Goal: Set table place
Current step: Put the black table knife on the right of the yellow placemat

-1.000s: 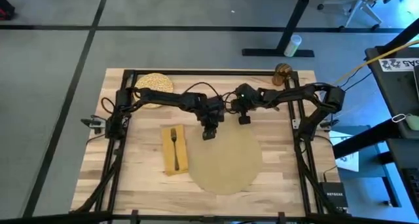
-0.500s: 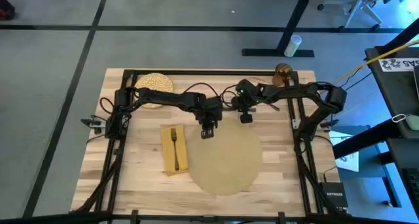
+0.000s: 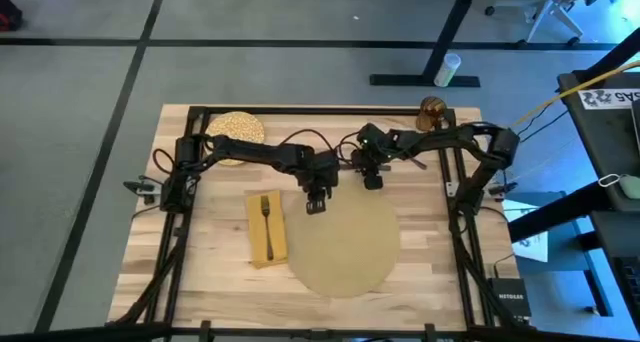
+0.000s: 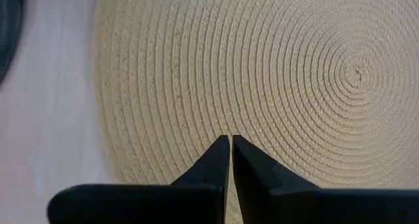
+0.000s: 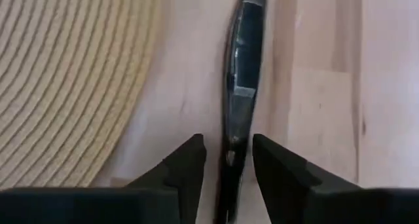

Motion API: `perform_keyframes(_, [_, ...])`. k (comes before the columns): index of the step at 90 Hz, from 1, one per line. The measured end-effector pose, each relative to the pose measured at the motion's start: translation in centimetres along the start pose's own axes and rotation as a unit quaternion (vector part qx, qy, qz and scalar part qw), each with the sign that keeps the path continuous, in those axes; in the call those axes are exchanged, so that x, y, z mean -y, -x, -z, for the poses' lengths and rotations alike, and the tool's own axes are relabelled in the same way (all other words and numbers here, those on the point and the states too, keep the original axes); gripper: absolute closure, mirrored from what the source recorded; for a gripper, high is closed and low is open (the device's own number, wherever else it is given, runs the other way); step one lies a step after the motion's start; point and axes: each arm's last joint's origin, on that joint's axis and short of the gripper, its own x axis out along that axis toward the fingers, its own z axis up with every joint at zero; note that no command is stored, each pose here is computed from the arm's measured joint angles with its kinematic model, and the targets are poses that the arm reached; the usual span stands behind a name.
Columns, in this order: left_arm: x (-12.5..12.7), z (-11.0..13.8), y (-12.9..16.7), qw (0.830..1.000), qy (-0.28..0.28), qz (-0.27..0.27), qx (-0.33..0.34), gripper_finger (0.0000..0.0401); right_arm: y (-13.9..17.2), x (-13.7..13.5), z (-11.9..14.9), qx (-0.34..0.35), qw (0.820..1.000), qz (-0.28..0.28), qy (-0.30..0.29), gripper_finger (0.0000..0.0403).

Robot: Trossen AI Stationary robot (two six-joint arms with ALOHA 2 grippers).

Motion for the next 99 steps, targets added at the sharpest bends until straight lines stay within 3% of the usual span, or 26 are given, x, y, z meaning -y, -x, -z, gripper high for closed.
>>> perform_keyframes(23, [0.1,0.0,0.0,1.000,0.004,0.001,0.001,0.0400,-1.2,0.5,0.6,0.004,1.000,-0.021,-0.011,0.0393])
perform_keyframes(48, [0.8,0.0,-0.1,1.000,-0.003,0.004,-0.001,0.0400,-1.1,0.4,0.5,0.012,1.000,-0.026,-0.012,0.0402])
perform_keyframes(99, [2.1,0.2,-0.4,1.000,-0.017,0.010,-0.013,0.0400,4.2,0.3,-1.3,0.025,0.999,-0.018,-0.009,0.0403])
